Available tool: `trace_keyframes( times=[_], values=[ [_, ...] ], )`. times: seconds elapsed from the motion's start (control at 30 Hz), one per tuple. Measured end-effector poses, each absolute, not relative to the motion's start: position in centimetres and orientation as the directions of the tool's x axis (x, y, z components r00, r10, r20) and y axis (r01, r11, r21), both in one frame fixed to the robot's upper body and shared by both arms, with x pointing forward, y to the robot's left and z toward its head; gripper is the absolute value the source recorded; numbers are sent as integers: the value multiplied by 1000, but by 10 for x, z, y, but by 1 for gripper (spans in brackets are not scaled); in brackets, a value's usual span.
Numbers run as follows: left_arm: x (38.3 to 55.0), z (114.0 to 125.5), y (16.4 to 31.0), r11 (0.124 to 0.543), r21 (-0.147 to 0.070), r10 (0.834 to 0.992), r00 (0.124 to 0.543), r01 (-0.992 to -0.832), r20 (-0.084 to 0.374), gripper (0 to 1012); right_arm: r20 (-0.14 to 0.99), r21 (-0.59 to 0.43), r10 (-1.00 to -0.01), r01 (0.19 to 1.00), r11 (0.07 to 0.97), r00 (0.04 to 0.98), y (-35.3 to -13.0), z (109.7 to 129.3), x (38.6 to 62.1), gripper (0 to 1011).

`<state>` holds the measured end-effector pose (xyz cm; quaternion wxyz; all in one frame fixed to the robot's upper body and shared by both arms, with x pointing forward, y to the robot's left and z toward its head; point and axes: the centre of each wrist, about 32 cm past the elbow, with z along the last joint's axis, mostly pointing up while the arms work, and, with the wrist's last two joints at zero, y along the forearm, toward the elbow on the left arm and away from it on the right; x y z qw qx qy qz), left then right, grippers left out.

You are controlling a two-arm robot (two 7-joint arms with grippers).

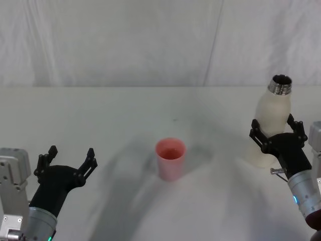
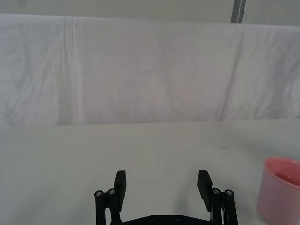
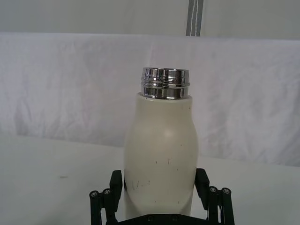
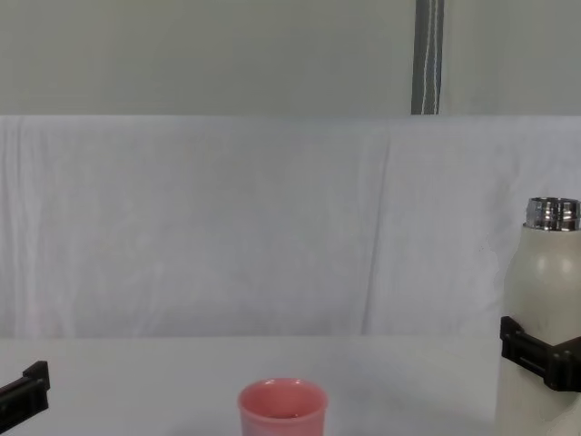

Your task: Grasp the thermos with one hand and pour water into the cup lid.

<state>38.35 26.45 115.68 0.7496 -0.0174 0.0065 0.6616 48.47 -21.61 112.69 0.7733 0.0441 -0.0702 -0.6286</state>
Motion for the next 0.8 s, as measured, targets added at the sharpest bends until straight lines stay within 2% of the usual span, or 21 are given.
trace_keyframes(
  times=[0.8],
  values=[
    [384, 1157, 265, 124, -18, 992, 125, -992, -33, 1001, 59, 164, -979, 966, 200, 193, -219, 1129, 462, 1002]
  ],
)
